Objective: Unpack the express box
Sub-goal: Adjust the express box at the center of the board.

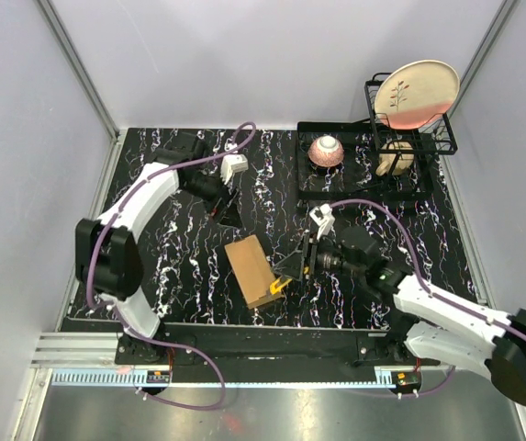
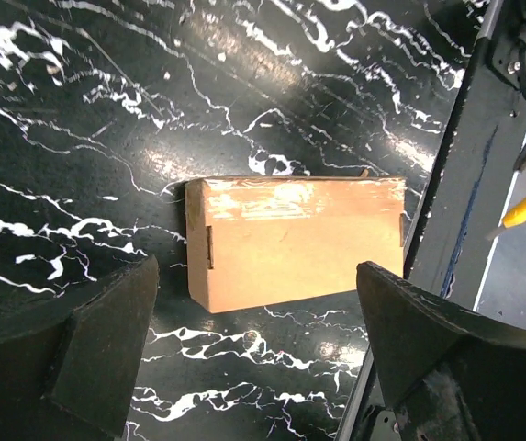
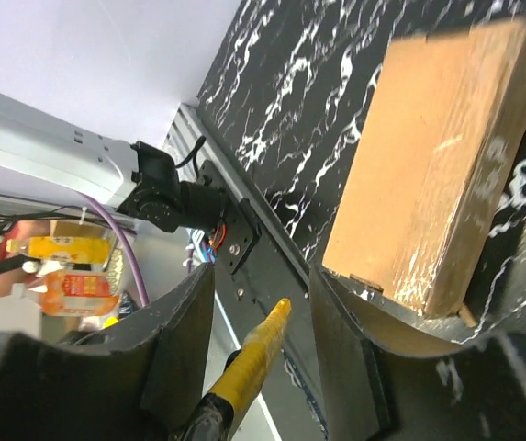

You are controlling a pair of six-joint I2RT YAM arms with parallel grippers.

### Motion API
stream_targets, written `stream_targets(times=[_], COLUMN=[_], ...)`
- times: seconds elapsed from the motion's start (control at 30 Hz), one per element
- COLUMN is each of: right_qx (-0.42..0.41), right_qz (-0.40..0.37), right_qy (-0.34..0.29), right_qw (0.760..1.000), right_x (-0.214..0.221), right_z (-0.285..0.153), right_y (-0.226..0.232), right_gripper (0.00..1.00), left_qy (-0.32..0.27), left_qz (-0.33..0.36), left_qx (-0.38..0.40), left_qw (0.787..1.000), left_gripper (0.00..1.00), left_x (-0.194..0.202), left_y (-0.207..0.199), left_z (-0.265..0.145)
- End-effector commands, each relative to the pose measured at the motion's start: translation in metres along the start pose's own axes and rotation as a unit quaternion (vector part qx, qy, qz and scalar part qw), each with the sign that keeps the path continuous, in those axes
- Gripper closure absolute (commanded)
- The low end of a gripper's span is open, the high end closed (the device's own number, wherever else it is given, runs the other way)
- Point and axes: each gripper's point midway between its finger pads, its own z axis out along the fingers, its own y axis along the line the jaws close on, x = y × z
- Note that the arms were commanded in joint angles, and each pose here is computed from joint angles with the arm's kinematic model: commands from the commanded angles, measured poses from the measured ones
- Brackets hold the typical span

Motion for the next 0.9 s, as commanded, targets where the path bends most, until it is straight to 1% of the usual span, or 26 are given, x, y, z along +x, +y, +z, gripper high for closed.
stream_targets(times=[0.0, 0.03, 0.07, 0.13, 0.17, 0.2, 0.27, 0.3, 0.33, 0.5, 0.67, 0.8, 0.87], right_qx=[-0.117, -0.110, -0.118, -0.113, -0.127, -0.128, -0.118, -0.116, -0.113, -0.093, -0.085, -0.080, -0.090], right_qz=[0.044, 0.056, 0.060, 0.093, 0.094, 0.107, 0.125, 0.131, 0.137, 0.178, 0.204, 0.224, 0.230], right_qy=[-0.014, -0.007, -0.013, 0.004, -0.002, 0.004, 0.019, 0.026, 0.030, 0.049, 0.068, 0.085, 0.087], right_qw=[0.992, 0.992, 0.991, 0.989, 0.987, 0.986, 0.985, 0.984, 0.984, 0.978, 0.973, 0.968, 0.965], right_x=[-0.009, -0.005, -0.006, 0.007, 0.004, 0.007, 0.015, 0.019, 0.022, 0.036, 0.050, 0.064, 0.065], right_z=[0.005, 0.010, 0.011, 0.019, 0.020, 0.022, 0.033, 0.036, 0.041, 0.054, 0.065, 0.074, 0.076], right_y=[0.040, 0.033, 0.035, 0.023, 0.026, 0.023, 0.012, 0.009, 0.004, -0.016, -0.032, -0.046, -0.046], right_gripper=[1.00, 1.00, 1.00, 1.00, 1.00, 1.00, 1.00, 1.00, 1.00, 1.00, 1.00, 1.00, 1.00], left_qy=[0.008, 0.015, 0.028, 0.042, 0.056, 0.060, 0.078, 0.083, 0.091, 0.122, 0.145, 0.157, 0.156], left_qz=[0.023, 0.019, 0.005, 0.002, -0.016, -0.009, -0.023, -0.017, -0.022, -0.030, -0.047, -0.052, -0.054], left_qx=[-0.004, 0.003, 0.014, 0.031, 0.051, 0.061, 0.084, 0.088, 0.091, 0.095, 0.100, 0.107, 0.109], left_qw=[1.000, 1.000, 1.000, 0.999, 0.997, 0.996, 0.993, 0.993, 0.991, 0.988, 0.983, 0.980, 0.980], left_gripper=[0.09, 0.09, 0.09, 0.09, 0.09, 0.07, 0.05, 0.02, 0.01, 0.01, 0.05, 0.05, 0.05], left_x=[-0.007, -0.004, 0.002, 0.010, 0.017, 0.019, 0.029, 0.032, 0.035, 0.056, 0.074, 0.082, 0.083], left_y=[0.021, 0.024, 0.028, 0.032, 0.031, 0.032, 0.030, 0.032, 0.033, 0.039, 0.040, 0.036, 0.035], left_z=[0.009, 0.013, 0.020, 0.026, 0.031, 0.033, 0.036, 0.038, 0.038, 0.045, 0.053, 0.063, 0.065])
